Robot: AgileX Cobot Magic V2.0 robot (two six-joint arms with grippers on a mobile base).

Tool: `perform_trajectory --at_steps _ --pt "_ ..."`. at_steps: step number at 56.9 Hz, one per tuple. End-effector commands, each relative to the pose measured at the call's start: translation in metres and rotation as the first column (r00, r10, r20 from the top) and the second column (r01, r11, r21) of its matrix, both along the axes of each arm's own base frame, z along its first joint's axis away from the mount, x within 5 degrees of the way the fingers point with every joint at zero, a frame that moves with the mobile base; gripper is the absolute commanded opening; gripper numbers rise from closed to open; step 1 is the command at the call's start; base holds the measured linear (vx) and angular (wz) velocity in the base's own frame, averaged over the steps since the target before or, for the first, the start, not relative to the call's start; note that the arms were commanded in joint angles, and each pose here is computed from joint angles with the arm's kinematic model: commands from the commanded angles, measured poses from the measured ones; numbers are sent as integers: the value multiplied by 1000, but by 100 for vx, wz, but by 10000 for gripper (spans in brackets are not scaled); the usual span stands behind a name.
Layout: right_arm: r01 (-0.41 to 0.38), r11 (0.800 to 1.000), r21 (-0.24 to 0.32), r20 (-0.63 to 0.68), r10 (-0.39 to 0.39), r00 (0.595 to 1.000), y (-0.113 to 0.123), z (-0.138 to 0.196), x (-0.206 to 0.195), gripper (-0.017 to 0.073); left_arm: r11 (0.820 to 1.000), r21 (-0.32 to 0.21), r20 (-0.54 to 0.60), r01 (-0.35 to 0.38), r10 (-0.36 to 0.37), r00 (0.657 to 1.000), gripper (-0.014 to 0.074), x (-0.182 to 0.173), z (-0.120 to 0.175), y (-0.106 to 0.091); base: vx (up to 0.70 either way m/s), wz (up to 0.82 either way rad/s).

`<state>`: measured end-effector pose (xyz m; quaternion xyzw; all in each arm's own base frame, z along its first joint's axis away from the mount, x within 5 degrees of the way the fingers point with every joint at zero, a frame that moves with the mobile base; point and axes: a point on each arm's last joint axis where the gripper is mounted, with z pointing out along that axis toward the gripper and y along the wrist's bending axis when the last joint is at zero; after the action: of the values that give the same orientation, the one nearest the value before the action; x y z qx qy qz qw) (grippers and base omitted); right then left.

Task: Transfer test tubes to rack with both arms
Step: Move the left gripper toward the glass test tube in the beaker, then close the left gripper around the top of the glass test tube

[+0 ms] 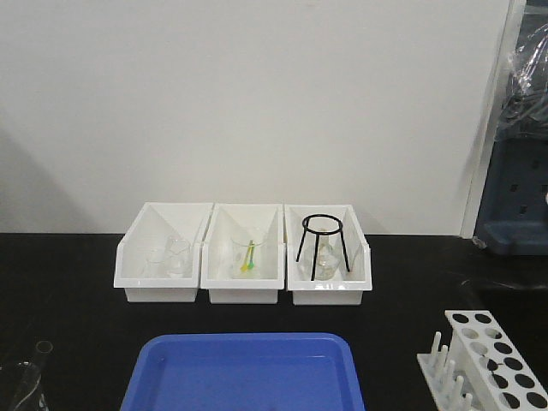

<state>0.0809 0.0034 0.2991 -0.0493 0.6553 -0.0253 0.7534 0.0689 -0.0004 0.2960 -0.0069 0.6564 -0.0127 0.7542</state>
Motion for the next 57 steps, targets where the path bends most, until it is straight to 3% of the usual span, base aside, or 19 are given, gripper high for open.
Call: perform_trajectory --at_steps 1,17,18,25,31,39,57 --pt "4 1000 -8 73 -3 997 0 16 6 20 999 41 29 -5 4 1000 130 8 12 0 0 0" --pt "2 1000 -7 -37 -3 999 1 5 27 130 998 64 -57 -3 7 998 494 23 4 0 0 0" --pt "2 1000 -9 -95 -2 996 1 -2 39 286 999 52 -74 -2 6 997 608 25 3 0 0 0" --pt "1 1000 -11 -140 -3 990 1 -8 46 401 996 92 -148 2 11 989 607 25 -4 0 0 0" --pt "1 1000 -11 -161 -3 987 2 -10 50 436 984 175 -242 20 23 970 598 25 -13 0 0 0" --pt "1 1000 -12 -185 -3 983 2 -14 54 438 956 288 -308 54 39 951 588 32 -20 0 0 0" --pt "0 1000 -13 -205 -3 979 2 -16 57 438 949 306 -341 70 41 939 588 78 -33 -1 0 0"
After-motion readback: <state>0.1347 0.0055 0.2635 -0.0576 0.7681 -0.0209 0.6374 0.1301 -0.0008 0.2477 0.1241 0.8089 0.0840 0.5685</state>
